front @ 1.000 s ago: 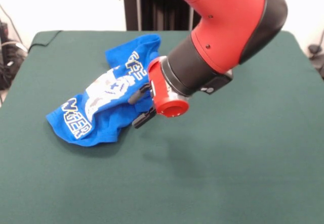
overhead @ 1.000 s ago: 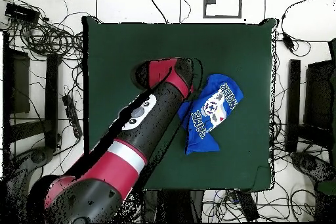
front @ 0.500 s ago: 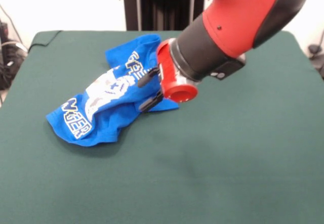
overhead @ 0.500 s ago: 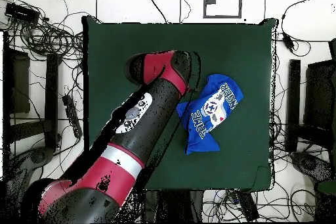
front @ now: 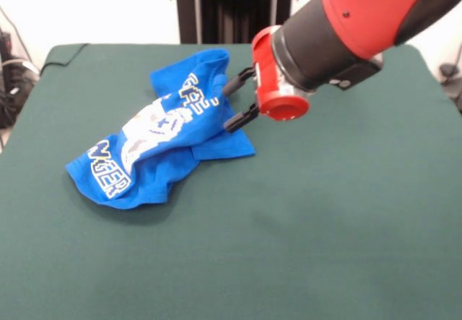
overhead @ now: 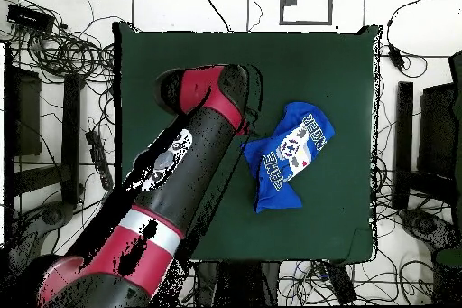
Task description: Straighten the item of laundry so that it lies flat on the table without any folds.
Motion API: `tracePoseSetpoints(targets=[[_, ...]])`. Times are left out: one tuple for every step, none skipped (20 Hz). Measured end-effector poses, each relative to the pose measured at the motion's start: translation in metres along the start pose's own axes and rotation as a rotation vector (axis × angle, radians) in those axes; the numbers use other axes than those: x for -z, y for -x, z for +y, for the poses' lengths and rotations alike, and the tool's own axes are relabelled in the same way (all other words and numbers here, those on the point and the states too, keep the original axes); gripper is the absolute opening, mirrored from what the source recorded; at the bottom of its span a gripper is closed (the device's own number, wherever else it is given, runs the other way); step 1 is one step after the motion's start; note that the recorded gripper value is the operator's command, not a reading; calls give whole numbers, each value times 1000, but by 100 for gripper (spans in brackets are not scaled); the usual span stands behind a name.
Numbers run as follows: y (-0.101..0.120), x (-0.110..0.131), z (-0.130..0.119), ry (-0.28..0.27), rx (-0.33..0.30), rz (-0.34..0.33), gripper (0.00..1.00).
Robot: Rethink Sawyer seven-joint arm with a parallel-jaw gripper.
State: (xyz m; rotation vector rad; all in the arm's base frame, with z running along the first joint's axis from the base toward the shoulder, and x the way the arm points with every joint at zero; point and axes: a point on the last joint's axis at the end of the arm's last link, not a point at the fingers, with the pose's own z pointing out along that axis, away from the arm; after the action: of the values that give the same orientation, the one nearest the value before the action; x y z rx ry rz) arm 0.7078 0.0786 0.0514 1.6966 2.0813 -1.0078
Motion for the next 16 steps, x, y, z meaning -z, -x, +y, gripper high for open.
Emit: tracePoseSetpoints(targets=[[-1, 2, 0, 2, 1, -1, 100], [-2, 5, 0, 6, 3, -1, 100], [-3, 6, 0, 8, 3, -1, 100], [-4, 9, 0, 13, 5, -1, 100], [-7, 13, 0, 19, 8, 1, 100], [-9, 16, 0, 22, 10, 2, 100], [-12, 17, 0, 25, 13, 4, 100], [-15, 19, -1, 27, 16, 5, 100], [-17, 19, 0, 29, 17, 8, 100], [-18, 20, 0, 32, 19, 11, 100], [-22, 20, 1, 35, 21, 18, 100], [-24, 19, 1, 38, 23, 24, 100], [-26, 19, 2, 40, 23, 30, 100], [-29, 18, 3, 44, 25, 39, 100], [-35, 17, 4, 50, 25, 54, 100], [-36, 16, 4, 53, 25, 58, 100]])
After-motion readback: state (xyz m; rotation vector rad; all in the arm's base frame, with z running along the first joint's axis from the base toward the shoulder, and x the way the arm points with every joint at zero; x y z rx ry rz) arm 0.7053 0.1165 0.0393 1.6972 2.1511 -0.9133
